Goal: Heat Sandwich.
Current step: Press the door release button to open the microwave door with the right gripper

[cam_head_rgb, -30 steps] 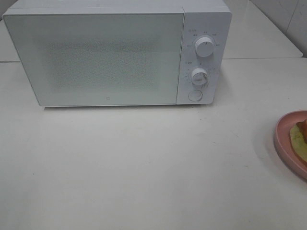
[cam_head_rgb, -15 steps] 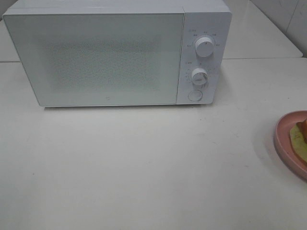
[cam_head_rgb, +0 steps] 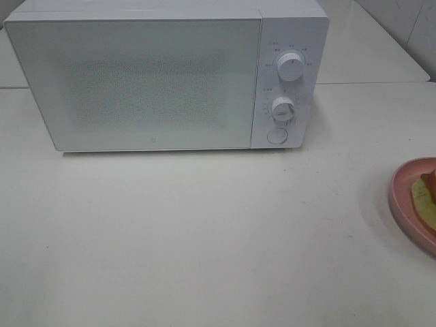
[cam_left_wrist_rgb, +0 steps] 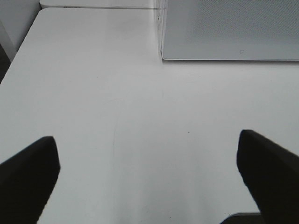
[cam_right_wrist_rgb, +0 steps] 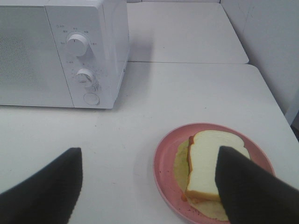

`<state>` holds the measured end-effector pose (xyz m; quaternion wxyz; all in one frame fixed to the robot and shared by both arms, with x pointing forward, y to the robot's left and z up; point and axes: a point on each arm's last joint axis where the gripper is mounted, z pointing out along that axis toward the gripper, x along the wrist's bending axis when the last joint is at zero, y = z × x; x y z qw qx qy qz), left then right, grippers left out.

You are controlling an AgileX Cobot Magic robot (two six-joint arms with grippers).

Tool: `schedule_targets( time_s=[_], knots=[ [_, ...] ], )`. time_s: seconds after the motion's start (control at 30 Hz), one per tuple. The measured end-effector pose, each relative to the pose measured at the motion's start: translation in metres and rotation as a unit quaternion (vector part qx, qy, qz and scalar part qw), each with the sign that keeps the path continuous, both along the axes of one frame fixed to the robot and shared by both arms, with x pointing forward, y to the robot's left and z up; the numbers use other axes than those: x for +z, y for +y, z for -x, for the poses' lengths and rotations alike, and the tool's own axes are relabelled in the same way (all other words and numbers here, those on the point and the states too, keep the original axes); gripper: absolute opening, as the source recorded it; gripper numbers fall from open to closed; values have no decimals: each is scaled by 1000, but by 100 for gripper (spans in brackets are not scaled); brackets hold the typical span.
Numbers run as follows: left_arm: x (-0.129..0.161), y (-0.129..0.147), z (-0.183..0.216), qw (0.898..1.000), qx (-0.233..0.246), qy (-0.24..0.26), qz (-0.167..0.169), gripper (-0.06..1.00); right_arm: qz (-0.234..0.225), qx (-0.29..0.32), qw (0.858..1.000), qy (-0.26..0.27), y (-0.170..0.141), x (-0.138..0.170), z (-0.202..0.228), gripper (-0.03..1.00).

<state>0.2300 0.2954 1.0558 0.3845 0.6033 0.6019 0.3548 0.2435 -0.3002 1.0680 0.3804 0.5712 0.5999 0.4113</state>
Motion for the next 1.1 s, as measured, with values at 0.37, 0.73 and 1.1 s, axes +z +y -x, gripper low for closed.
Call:
schedule_targets(
  time_s=[0.37, 0.73, 1.1],
  knots=[
    [0, 0, 0, 1000, 0, 0, 0, 97, 5, 2, 999, 42, 5, 7, -53, 76],
    [0, 0, 0, 1000, 0, 0, 0, 97, 7, 5, 998, 59, 9, 4, -97, 76],
    [0, 0, 0, 1000, 0, 0, 0, 97, 9, 7, 996, 90, 14, -13, -148, 76]
  ],
)
